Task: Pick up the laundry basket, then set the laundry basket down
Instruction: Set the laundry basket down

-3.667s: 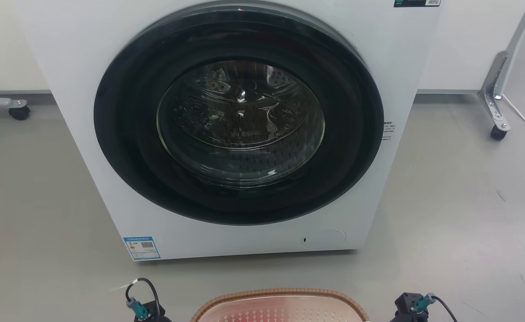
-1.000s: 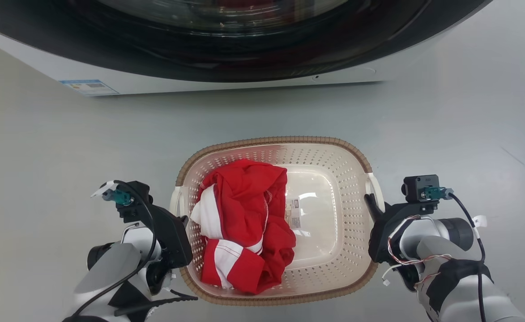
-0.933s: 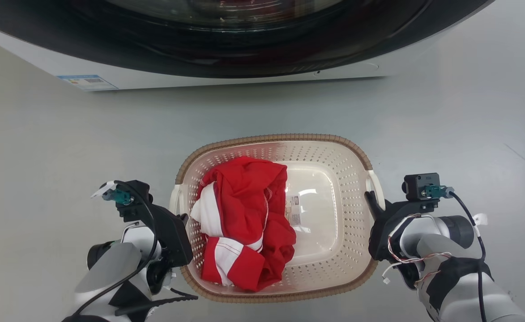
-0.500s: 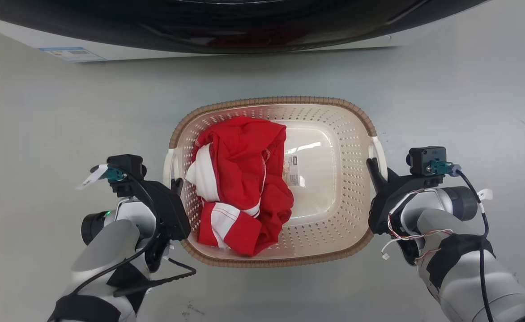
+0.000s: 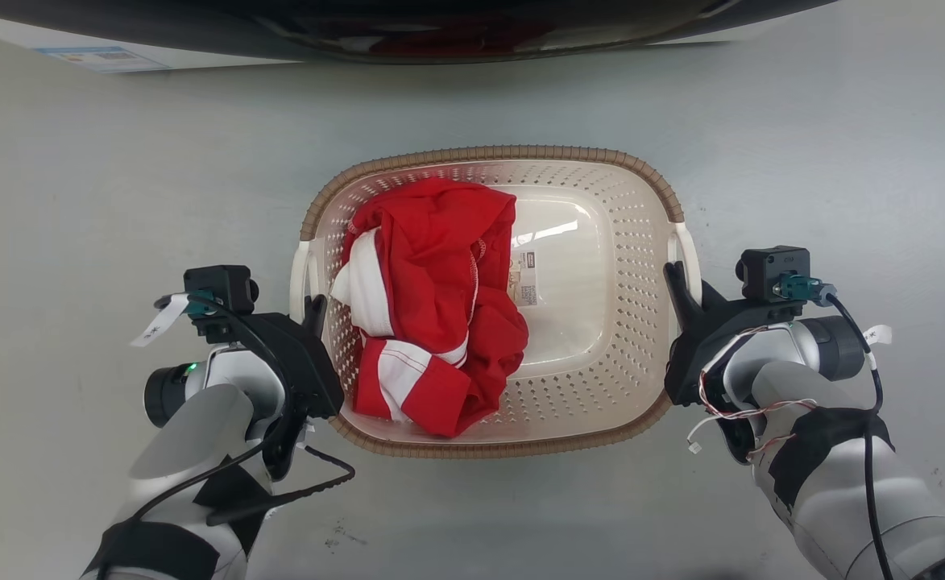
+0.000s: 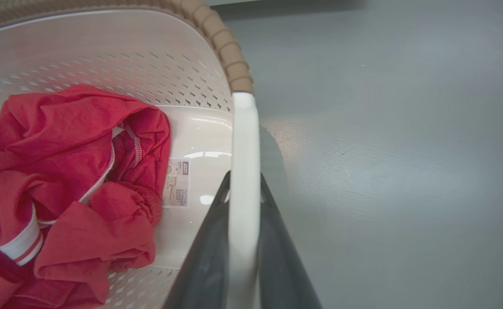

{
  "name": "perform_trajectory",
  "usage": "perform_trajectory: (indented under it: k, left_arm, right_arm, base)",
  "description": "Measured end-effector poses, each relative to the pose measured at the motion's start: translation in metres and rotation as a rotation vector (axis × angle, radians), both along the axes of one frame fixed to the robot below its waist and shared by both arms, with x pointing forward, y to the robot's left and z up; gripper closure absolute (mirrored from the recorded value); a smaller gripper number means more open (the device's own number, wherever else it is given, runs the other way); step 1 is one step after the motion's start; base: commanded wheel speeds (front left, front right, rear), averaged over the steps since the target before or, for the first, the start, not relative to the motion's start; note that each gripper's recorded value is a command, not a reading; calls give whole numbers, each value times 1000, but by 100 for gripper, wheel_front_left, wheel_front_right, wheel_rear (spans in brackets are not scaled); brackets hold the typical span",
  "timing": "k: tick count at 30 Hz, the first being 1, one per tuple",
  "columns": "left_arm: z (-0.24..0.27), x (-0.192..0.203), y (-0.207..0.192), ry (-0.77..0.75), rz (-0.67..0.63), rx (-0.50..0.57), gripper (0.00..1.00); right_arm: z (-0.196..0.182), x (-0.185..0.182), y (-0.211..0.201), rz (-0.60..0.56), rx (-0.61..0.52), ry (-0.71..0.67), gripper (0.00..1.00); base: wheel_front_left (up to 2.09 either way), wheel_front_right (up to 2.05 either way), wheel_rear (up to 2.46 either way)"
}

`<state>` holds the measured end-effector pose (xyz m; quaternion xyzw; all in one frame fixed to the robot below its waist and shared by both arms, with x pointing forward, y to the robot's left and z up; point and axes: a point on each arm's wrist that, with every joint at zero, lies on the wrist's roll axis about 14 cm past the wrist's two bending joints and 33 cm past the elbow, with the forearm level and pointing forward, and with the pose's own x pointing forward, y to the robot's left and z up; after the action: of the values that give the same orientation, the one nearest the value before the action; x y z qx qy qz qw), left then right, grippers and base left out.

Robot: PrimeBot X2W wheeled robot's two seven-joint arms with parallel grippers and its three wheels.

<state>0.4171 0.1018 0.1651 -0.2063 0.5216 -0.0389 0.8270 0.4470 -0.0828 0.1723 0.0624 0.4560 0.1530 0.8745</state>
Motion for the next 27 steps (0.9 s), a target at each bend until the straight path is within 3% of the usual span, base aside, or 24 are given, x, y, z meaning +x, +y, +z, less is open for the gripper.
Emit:
perform_trajectory:
  k: [22,23,24,25,26,27]
  left_arm:
    - [-3,-4,-1,1,-8,3,100]
    - [-3,-4,0,2,-7,4,80]
    - [-3,-5,0,2,-6,5,60]
    - [-3,-3,1,-2,-4,6,5]
    - [-2,-1,2,-9,-3,9,0]
    - [-1,1,3,-16,-2,10,0]
  right_arm:
    - [-5,-5,-1,8,-11,9,100]
    - [-5,-5,-1,11,-11,9,93]
    - [-5,-5,-1,11,-11,8,62]
    - [-6,-5,-1,13,-12,9,53]
    - [-6,-5,-1,16,-15,11,12]
    - [-6,-5,-2,16,-18,11,0]
  base:
    - [0,0,0]
    - [0,0,0]
    - [0,0,0]
    - [0,0,0]
    - [0,0,0]
    - [0,0,0]
